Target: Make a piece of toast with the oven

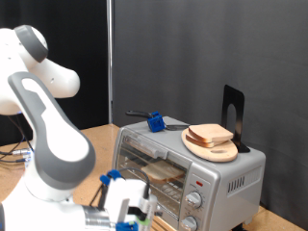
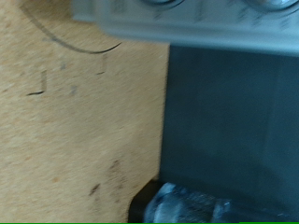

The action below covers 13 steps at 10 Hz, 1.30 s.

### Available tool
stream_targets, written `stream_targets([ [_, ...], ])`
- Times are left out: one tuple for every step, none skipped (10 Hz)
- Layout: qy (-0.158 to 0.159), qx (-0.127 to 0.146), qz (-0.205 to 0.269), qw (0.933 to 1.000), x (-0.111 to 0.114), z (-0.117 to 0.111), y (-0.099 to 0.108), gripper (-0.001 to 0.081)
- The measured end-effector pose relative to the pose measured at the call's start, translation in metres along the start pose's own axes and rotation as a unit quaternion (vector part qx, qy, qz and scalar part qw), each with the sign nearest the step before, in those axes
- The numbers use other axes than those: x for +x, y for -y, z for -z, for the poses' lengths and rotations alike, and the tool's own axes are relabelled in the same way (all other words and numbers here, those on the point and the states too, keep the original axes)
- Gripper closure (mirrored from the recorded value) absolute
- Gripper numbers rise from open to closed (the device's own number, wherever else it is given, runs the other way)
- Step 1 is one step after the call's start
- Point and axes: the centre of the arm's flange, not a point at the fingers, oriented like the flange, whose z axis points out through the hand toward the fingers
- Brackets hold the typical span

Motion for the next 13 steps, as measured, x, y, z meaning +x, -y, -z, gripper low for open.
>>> stream_targets([
  [-0.014,-0.003,-0.004,0.9999,0.004,-0.007,-0.001,-0.0002],
  [-0.009,-0.002,-0.003,1.0000,0.003,-0.006,-0.001,-0.0002],
  [0.002,-0.003,-0.004,1.0000,0.002,-0.005,-0.003,-0.0002],
  [0.014,-0.004,-0.004,0.9999,0.000,-0.005,-0.006,-0.0002],
  [0.016,-0.003,0.000,0.9999,0.001,-0.005,-0.008,-0.0002],
  [0.014,-0.002,0.001,0.9999,0.001,-0.008,-0.010,-0.0002],
  [0.010,0.000,0.002,0.9999,0.001,-0.014,-0.011,-0.0002],
  [0.011,0.002,0.004,0.9999,-0.001,-0.024,-0.010,-0.0002],
  [0.016,0.002,0.006,0.9999,-0.004,-0.034,-0.007,-0.0002],
  [0.022,0.002,0.008,0.9997,-0.008,-0.043,-0.004,-0.0002],
  [0.026,0.000,0.009,0.9996,-0.011,-0.049,-0.003,-0.0002],
  [0.028,-0.002,0.009,0.9996,-0.012,-0.053,-0.004,-0.0002],
  [0.027,-0.005,0.009,0.9996,-0.013,-0.058,-0.007,-0.0002],
])
